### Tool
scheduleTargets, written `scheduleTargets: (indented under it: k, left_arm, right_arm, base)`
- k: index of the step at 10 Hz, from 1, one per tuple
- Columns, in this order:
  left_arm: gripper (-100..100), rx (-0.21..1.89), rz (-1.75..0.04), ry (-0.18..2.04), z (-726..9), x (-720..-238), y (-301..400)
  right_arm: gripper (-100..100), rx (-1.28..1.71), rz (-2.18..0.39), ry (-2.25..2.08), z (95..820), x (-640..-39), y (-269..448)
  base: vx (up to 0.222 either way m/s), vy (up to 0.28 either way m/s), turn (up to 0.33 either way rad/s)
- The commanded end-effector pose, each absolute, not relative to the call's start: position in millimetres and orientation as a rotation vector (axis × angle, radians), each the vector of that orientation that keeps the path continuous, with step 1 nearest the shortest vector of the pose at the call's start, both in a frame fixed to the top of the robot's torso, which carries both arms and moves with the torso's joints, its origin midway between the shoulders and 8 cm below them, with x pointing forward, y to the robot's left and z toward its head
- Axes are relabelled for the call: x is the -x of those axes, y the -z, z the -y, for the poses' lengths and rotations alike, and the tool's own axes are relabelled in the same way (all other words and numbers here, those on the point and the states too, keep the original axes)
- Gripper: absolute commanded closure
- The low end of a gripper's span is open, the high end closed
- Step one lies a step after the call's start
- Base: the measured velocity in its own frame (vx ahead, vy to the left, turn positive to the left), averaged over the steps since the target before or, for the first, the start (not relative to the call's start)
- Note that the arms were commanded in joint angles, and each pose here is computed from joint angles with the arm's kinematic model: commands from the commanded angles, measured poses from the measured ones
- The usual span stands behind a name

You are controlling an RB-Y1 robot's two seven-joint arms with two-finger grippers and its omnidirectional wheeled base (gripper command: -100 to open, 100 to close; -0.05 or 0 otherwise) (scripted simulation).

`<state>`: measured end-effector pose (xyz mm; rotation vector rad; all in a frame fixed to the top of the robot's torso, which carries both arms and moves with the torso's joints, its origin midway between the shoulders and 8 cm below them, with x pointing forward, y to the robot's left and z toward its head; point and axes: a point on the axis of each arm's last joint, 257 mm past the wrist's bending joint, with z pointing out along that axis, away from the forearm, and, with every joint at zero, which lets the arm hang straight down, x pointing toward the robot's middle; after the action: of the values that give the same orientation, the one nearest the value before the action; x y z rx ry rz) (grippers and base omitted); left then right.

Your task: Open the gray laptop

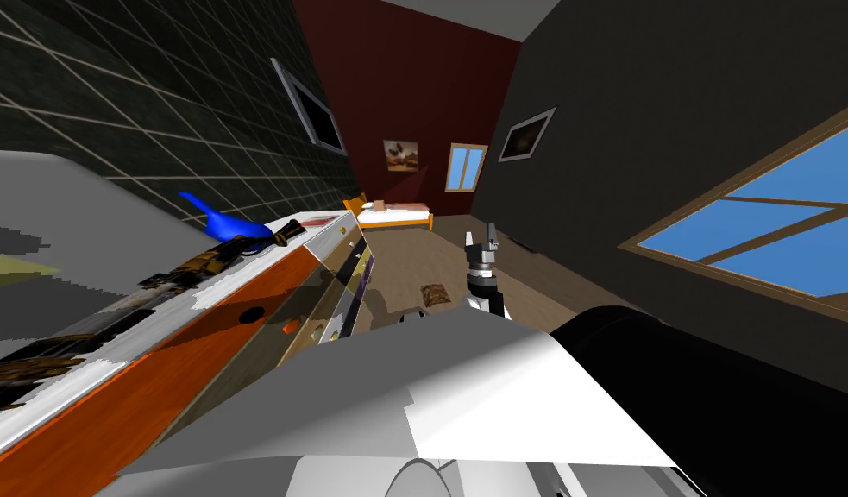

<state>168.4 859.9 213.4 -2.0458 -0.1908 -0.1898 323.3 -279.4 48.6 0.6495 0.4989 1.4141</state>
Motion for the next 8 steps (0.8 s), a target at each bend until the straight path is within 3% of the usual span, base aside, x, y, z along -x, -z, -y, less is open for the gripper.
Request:
scheduleTargets:
  k: [1,6,8]
  left_arm:
    - [100,2.096,0.248,0.17,-849.6,-158.8,-208.1]
    - [100,2.176,0.338,0.118,-830.1,-138.8,-201.2]
    - [100,2.176,0.338,0.118,-830.1,-138.8,-201.2]
  right_arm:
    - [0,-0.65,-0.499,-1.414,279.5,-323.3,-48.6]
    - [0,-0.649,-0.499,-1.414,279.5,-323.4,-48.6]
    - [0,-0.65,-0.499,-1.414,279.5,-323.3,-48.5]
  base:
    - [-0.123,0.166,-0.225]
    - [-0.112,0.137,-0.166]
    - [-0.02,0.033,-0.008]
